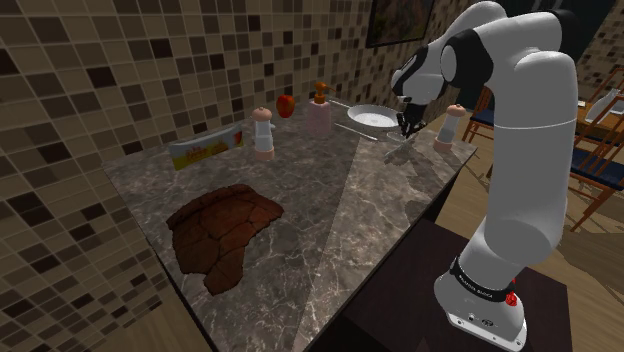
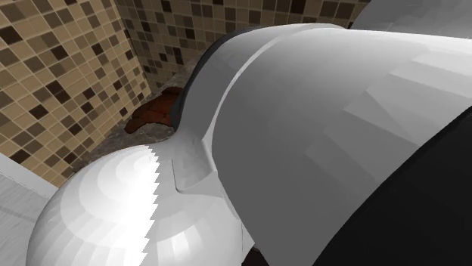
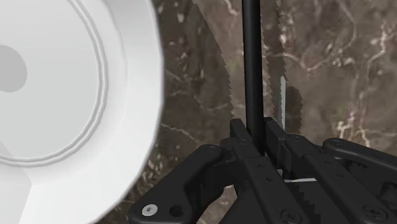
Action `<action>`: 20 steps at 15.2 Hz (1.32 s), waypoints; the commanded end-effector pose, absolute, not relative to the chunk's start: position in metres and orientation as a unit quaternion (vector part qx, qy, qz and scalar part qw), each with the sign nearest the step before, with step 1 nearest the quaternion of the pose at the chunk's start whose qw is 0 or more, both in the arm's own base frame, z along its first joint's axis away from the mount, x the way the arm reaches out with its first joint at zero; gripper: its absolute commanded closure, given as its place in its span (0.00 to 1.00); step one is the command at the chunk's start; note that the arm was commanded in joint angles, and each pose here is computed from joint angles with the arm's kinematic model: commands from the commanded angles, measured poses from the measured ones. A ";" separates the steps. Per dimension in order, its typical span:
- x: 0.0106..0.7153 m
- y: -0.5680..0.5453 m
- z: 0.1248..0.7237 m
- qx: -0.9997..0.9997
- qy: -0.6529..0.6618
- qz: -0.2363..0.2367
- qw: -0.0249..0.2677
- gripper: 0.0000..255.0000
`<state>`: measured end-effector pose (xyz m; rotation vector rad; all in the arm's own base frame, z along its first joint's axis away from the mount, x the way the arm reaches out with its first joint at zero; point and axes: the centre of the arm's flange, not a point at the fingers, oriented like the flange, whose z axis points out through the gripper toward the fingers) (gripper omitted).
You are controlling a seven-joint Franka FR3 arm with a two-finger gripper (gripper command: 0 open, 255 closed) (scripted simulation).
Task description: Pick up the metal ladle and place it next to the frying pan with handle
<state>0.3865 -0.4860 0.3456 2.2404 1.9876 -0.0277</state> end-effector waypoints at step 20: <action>0.382 -0.480 0.395 0.746 0.662 -0.009 0.073 0.00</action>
